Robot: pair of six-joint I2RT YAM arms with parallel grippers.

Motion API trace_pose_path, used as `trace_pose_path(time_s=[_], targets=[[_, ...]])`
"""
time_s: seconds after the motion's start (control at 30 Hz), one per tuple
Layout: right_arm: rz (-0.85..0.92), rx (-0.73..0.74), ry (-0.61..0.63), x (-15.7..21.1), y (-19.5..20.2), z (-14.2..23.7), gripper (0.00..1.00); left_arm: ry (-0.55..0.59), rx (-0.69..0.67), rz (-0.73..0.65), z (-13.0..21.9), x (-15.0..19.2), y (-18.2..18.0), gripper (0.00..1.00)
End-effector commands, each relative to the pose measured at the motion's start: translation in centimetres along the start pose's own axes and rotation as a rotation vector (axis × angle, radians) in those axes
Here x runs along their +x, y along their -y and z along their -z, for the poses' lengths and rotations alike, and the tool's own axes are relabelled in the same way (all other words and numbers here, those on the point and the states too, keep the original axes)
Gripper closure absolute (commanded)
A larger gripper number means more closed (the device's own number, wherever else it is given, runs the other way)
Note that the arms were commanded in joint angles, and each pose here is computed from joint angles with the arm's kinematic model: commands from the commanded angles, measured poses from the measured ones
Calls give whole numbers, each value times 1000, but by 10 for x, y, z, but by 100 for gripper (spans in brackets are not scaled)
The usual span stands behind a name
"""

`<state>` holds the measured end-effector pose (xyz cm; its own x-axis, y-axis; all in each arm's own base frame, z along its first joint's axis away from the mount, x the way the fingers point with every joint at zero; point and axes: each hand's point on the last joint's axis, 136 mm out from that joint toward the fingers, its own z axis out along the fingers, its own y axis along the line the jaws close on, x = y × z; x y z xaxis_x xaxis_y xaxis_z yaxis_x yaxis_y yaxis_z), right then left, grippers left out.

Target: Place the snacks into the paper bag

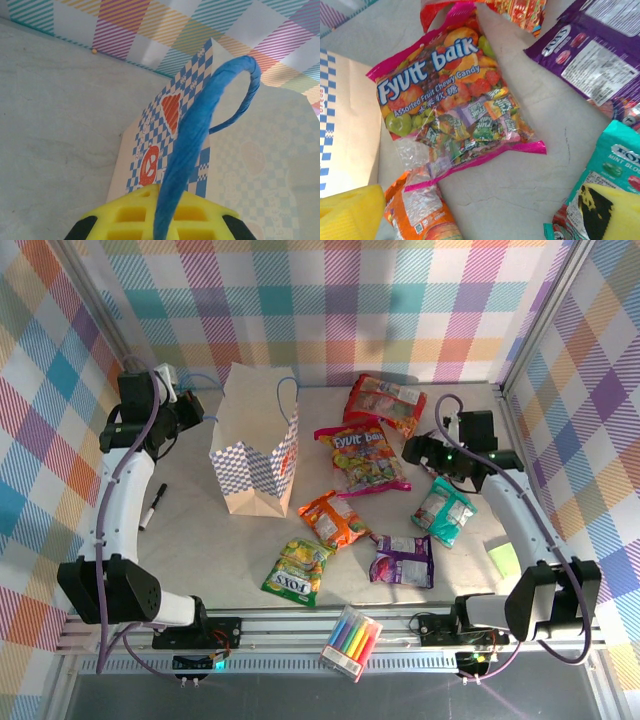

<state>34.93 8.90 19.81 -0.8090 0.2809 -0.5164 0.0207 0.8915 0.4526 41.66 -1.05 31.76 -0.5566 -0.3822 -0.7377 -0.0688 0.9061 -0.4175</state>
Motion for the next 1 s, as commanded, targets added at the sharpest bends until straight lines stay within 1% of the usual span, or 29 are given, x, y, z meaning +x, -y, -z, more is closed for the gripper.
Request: trace_pose_path(time_s=[0.0,0.07,0.27,0.57,0.73,0.97], targets=[[18,-66,-62,8,-13,-2,1,77,30,16,19,-12,5,100],[5,-78,-70,10,-14,-7,1,87,26,18,23,-11,4,100],[-17,-83,-97,11,-13,-23,1,67,-18,24,25,-5,-5,100],[19,-55,-172,27,-20,-43,1,66,-21,25,29,-3,-7,100],[37,-32,-206,45,-23,-38,1,56,-25,24,28,0,-8,100],[12,-3,-255,80,-20,-16,0,49,-11,24,26,2,-6,100]])
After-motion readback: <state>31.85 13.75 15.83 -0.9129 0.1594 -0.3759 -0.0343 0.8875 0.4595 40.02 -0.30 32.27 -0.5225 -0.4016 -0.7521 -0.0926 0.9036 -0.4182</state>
